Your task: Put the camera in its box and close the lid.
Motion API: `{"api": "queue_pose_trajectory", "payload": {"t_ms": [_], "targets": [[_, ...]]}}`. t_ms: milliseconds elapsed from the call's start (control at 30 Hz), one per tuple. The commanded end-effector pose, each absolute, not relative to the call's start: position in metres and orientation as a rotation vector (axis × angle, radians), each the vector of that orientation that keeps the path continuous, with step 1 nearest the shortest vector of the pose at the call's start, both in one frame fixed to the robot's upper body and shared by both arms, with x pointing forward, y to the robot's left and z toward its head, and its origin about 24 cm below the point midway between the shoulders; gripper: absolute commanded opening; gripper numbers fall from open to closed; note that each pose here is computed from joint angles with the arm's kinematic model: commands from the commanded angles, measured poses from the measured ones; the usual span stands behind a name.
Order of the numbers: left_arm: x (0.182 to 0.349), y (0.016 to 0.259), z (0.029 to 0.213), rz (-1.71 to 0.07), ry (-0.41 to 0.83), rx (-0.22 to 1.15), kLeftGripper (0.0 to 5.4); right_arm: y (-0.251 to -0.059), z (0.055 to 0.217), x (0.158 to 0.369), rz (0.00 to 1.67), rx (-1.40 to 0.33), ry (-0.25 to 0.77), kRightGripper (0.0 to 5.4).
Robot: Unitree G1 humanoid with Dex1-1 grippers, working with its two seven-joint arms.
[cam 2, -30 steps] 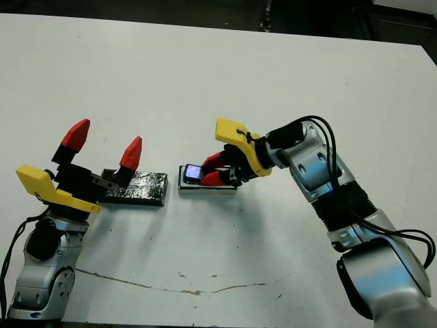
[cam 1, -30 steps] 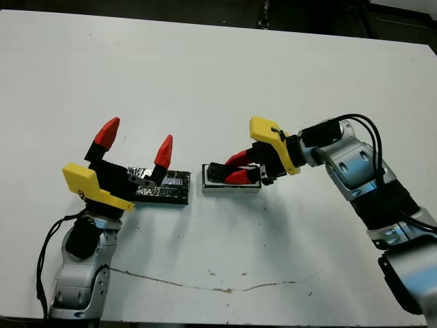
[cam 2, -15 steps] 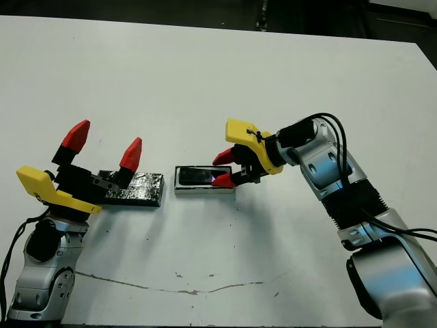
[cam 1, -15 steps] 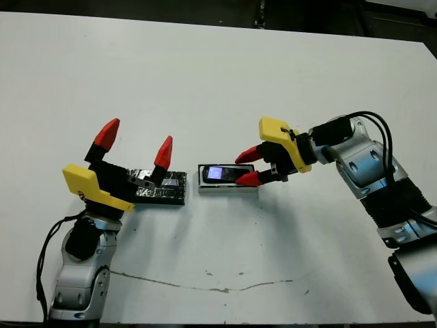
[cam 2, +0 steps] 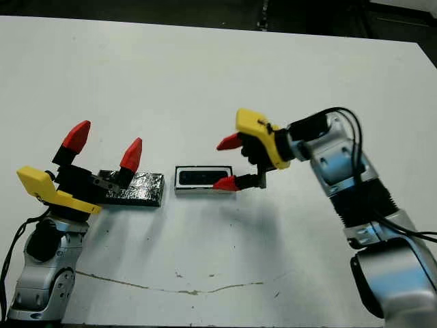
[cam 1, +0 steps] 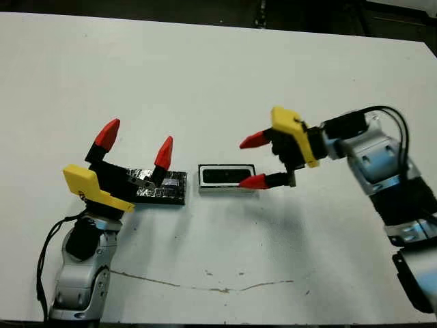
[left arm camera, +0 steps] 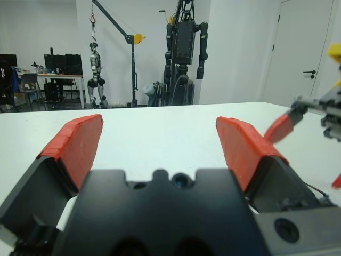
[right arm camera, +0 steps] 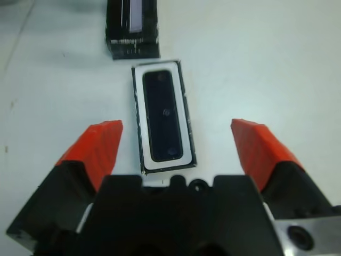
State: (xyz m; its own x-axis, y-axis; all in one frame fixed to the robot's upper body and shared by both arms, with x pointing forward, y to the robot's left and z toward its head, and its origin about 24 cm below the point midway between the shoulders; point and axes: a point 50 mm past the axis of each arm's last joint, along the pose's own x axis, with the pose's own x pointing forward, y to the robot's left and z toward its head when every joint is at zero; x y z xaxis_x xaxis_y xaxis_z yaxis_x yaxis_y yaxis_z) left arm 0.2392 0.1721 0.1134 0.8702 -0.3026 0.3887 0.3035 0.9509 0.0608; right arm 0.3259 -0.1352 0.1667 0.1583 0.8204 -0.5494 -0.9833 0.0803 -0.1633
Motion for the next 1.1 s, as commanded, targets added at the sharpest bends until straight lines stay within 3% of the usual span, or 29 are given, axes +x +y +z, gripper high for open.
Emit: {"api": "queue_pose_trajectory", "payload": {"t_ms": [33, 200, 300, 467, 800, 967, 1100], "targets": [[0.238, 0.172, 0.110, -0.319, -0.390, -0.003, 5.40, -0.148, 0.180, 0.322, 1.340, -0.535, 0.296, 5.38], [0.238, 0.173, 0.111, -0.311, -0.392, 0.008, 5.40, -0.162, 0.199, 0.312, 1.196, -0.384, 0.115, 5.38], [0.239, 0.174, 0.112, -0.317, -0.389, 0.004, 5.40, -0.175, 0.199, 0.302, 1.042, -0.256, 0.059, 5.38], [0.240, 0.178, 0.117, -0.324, -0.401, 0.029, 5.40, -0.195, 0.174, 0.280, 0.829, -0.087, -0.016, 5.09], [0.250, 0.204, 0.155, -0.462, -0.403, 0.267, 5.40, -0.218, 0.111, 0.233, 0.394, 0.149, -0.076, 3.60], [0.261, 0.223, 0.186, -0.613, -0.355, 0.468, 5.40, -0.216, 0.100, 0.226, 0.352, 0.212, -0.089, 2.90], [0.270, 0.234, 0.209, -0.760, -0.225, 0.643, 5.40, -0.214, 0.100, 0.228, 0.348, 0.221, -0.103, 2.29]]}}
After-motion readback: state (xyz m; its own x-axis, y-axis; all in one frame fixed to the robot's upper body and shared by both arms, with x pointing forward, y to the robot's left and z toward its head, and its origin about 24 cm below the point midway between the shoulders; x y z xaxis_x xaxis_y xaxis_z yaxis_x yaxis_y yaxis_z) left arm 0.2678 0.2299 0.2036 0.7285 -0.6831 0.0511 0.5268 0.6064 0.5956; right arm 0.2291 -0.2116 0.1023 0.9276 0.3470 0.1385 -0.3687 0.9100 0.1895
